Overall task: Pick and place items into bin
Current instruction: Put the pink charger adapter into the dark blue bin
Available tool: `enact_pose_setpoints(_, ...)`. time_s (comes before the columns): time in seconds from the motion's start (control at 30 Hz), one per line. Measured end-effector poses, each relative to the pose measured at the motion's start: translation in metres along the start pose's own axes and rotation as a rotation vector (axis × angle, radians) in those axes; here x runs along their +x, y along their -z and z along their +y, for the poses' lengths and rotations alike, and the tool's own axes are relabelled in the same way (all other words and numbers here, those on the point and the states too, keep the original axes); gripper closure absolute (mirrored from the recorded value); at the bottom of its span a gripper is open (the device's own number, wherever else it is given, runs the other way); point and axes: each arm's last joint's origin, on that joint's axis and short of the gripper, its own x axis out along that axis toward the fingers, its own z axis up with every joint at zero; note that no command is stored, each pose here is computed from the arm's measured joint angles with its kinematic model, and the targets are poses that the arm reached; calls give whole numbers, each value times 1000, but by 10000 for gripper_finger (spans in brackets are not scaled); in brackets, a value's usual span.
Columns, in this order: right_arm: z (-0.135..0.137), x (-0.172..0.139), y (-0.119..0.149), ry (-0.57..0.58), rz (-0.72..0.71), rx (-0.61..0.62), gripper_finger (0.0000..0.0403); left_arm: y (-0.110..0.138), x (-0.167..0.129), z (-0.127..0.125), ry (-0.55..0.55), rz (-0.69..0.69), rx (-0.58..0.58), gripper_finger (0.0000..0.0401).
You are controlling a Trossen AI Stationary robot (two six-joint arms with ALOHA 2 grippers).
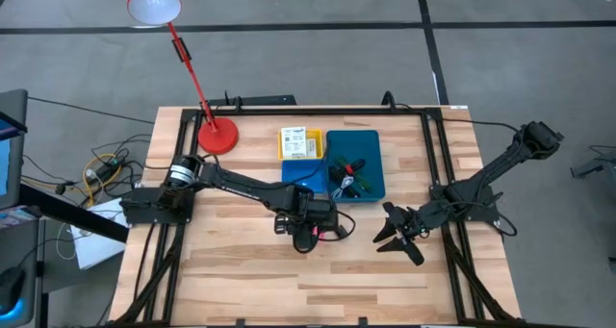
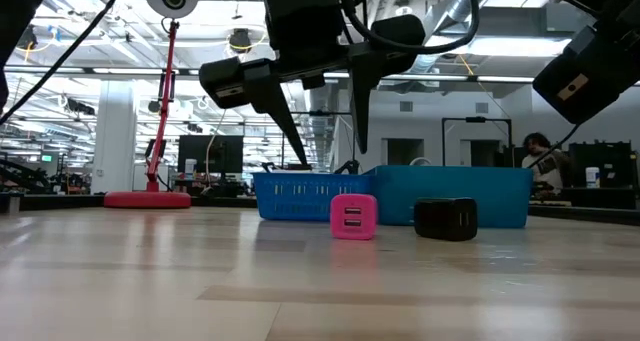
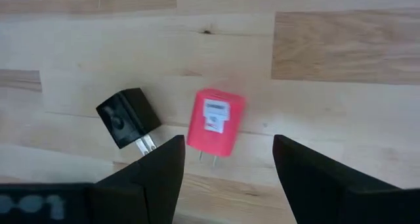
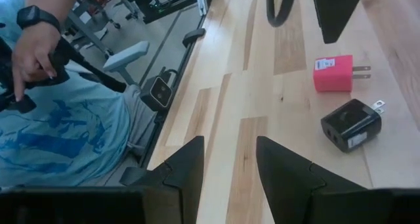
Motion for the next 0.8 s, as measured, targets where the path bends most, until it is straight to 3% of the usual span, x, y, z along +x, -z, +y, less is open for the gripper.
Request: enact_pose_setpoints(0.8,0,0,0,-4,3,1,269,0,-1,4,-33,17,104,180)
